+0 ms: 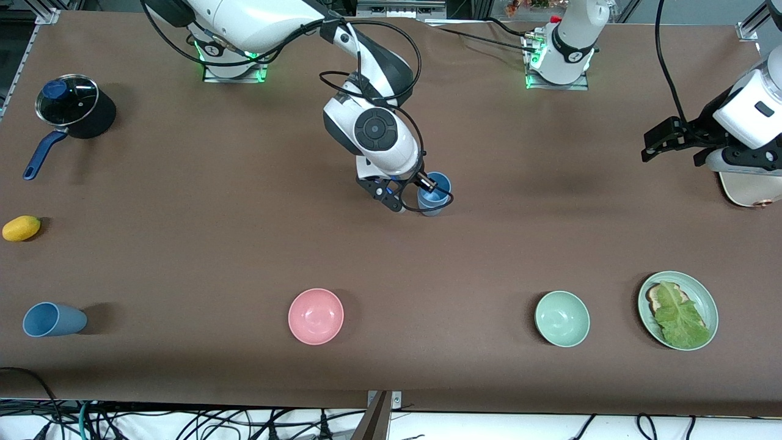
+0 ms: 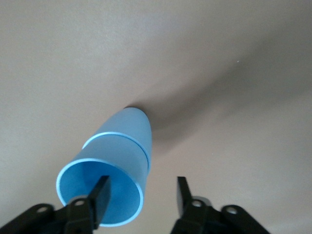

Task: Stack blue cups with both arms
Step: 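Open the right gripper and lift it off the stacked cups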

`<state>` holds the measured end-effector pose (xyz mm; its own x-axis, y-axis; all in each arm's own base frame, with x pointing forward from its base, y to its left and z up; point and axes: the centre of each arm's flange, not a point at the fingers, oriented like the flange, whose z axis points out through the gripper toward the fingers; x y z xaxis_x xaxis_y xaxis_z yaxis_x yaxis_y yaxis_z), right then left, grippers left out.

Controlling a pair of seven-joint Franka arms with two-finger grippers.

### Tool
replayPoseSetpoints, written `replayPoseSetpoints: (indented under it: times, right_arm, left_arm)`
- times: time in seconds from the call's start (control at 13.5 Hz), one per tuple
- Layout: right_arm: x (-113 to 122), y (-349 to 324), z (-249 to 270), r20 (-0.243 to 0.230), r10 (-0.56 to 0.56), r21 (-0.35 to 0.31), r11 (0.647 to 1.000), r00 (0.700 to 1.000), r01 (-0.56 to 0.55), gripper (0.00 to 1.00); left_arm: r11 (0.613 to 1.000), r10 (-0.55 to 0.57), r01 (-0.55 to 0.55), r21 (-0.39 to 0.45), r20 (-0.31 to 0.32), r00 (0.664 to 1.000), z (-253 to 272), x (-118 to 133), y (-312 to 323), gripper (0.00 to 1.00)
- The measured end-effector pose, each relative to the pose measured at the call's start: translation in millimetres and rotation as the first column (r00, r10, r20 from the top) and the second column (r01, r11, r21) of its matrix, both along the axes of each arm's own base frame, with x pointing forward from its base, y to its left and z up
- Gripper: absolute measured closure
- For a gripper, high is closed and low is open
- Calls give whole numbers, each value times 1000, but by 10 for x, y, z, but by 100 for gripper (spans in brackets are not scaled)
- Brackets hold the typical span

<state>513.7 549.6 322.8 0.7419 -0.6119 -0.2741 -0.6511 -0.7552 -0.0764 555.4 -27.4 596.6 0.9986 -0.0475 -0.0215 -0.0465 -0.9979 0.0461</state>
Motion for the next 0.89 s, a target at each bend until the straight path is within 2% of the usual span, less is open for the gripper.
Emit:
replayPoseSetpoints:
  times: [0.22, 0.45, 0.59, 0.67, 0.89]
  right_arm:
    - [193, -144, 155, 19, -32, 11, 999, 999, 32, 0]
    - [520, -597, 522, 18, -59, 2, 998, 998, 59, 0]
    - [675, -948, 752, 11, -15, -15, 1000, 1000, 15, 0]
    - [738, -1149, 829, -3, 33, -30, 999, 999, -33, 0]
    - [910, -1812, 905, -86, 180, -63, 981, 980, -186, 0]
  left_arm:
    - [1000, 1, -1, 0, -1, 1000, -3, 2, 5, 0]
    - [1000, 1, -1, 0, -2, 1000, -9, 4, 8, 0]
    - [1000, 2, -2, 0, -2, 1000, -10, 5, 8, 0]
    - [1000, 2, -2, 0, -2, 1000, -10, 5, 9, 0]
    - [1000, 2, -2, 0, -2, 1000, -11, 7, 13, 0]
